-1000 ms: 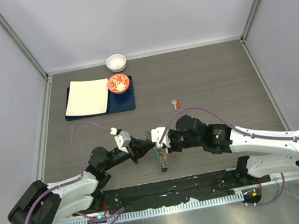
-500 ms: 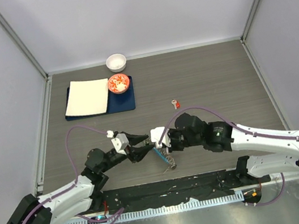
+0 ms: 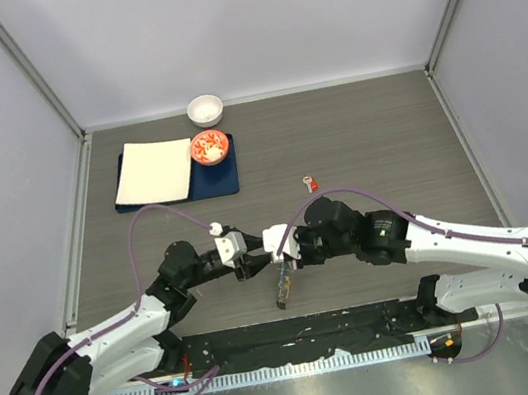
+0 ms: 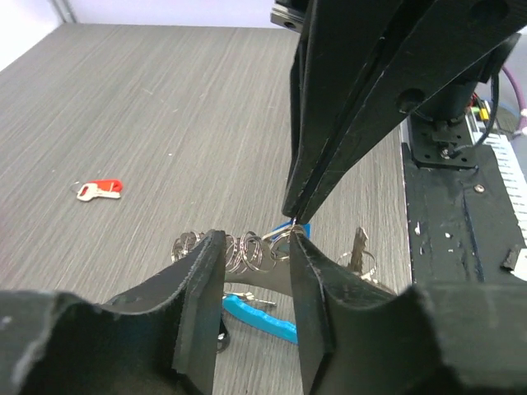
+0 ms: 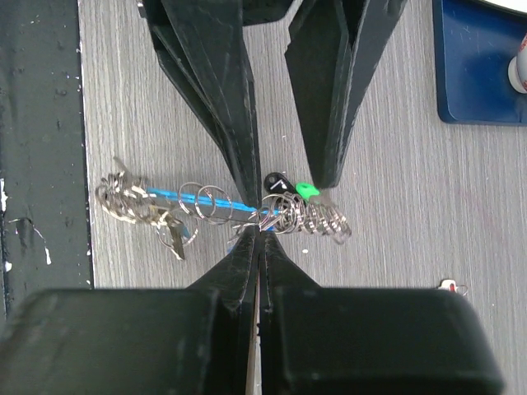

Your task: Put the keys on the keyring

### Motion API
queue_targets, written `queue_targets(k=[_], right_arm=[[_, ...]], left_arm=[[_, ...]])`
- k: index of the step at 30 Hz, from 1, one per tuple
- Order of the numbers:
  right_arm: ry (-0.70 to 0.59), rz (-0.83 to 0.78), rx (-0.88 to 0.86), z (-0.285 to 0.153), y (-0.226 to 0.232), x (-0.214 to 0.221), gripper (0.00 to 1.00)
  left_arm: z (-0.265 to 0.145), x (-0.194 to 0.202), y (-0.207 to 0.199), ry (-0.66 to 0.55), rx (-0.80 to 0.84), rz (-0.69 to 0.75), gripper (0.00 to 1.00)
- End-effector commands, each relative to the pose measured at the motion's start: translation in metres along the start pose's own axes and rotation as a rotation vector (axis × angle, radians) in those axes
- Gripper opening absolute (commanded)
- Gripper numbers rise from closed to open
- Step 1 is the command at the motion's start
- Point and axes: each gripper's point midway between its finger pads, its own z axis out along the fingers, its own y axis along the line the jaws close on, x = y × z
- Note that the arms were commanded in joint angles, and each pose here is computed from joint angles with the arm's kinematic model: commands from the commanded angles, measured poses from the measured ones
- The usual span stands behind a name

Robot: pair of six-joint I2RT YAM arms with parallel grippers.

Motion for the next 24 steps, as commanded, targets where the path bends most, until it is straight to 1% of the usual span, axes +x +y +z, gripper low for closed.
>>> queue_targets(k=[1,5,9,13,15,17,24], right_arm=[[-0.077,-0.03,0.038,-0.008,-0.014,-0.03,0.01],[-0.072,-0.029,0.046,-0.008,-0.015,-0.029,0.01],[-0.069,-0.03,0.052,-0.008,-0.016,-0.028,0.01],[-0.07,-0.03,0.051,-0.008,-0.016,-0.028,0.01],[-0.069,-0.03,0.05,-0.008,-0.015,-0.027,0.01],[-0.068,-0.03,0.048,-0.008,-0.015,-0.027,0.01],[-0.073,-0.021,0.048,-0.008,-0.014,-0.026,0.01]], left_arm=[[0.009,-0.005,-0.008,0.01,0.108,0.075,0.38],[0.011,0.0,-0.01,0.029,0.132,0.074,0.36],[0.01,0.011,-0.008,0.073,0.128,0.065,0.35],[0.011,0.016,-0.007,0.087,0.127,0.065,0.35],[0.013,0.018,-0.008,0.091,0.135,0.061,0.34],[0.015,0.017,-0.007,0.09,0.142,0.062,0.31],[0.019,0.008,0.0,0.058,0.114,0.095,0.32]])
